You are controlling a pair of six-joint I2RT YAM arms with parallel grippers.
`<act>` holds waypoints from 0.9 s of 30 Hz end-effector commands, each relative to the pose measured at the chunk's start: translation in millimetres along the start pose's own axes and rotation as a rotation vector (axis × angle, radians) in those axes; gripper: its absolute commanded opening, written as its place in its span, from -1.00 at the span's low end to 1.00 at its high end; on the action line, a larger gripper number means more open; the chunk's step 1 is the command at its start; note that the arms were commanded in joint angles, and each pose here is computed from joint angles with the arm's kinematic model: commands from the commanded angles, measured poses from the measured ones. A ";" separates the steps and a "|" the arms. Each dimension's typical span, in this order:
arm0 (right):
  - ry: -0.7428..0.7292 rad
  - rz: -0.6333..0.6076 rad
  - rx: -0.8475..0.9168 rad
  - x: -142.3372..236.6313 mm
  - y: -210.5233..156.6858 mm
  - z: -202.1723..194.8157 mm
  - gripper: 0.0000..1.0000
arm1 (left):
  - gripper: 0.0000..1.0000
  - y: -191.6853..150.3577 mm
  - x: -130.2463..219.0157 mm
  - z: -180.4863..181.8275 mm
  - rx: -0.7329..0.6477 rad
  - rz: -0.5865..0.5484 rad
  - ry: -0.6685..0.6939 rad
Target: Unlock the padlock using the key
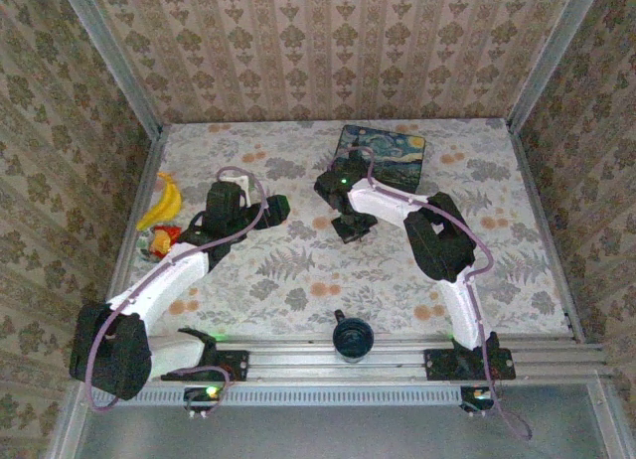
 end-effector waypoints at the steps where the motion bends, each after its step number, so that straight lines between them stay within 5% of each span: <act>1: -0.013 -0.046 -0.035 13.7 8.3 -7.0 -0.94 | 1.00 -0.3 -2.4 2.1 0.015 -0.001 -0.009; 8: 0.044 -0.175 -0.112 53.1 6.5 -14.2 -1.00 | 1.00 0.6 -1.0 1.3 -0.004 0.001 -0.007; 19: 0.659 -0.772 -0.318 147.1 8.3 -25.2 -1.00 | 0.92 10.2 13.0 -23.6 -0.096 -0.017 -0.112; 27: 0.875 -1.057 -0.279 211.2 8.0 -30.6 -1.00 | 0.83 5.7 18.8 -69.1 -0.166 -0.021 -0.268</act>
Point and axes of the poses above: each hand's point on the last joint's axis, 136 mm out from that joint toward the fingers, its own x axis back along the fingers, its own z axis along the line the jaws close on, y = z × x, the point moved 3 cm from there along x, back along the fingers, and after that the axes turned 14 degrees about x, right-handed, at the moved point
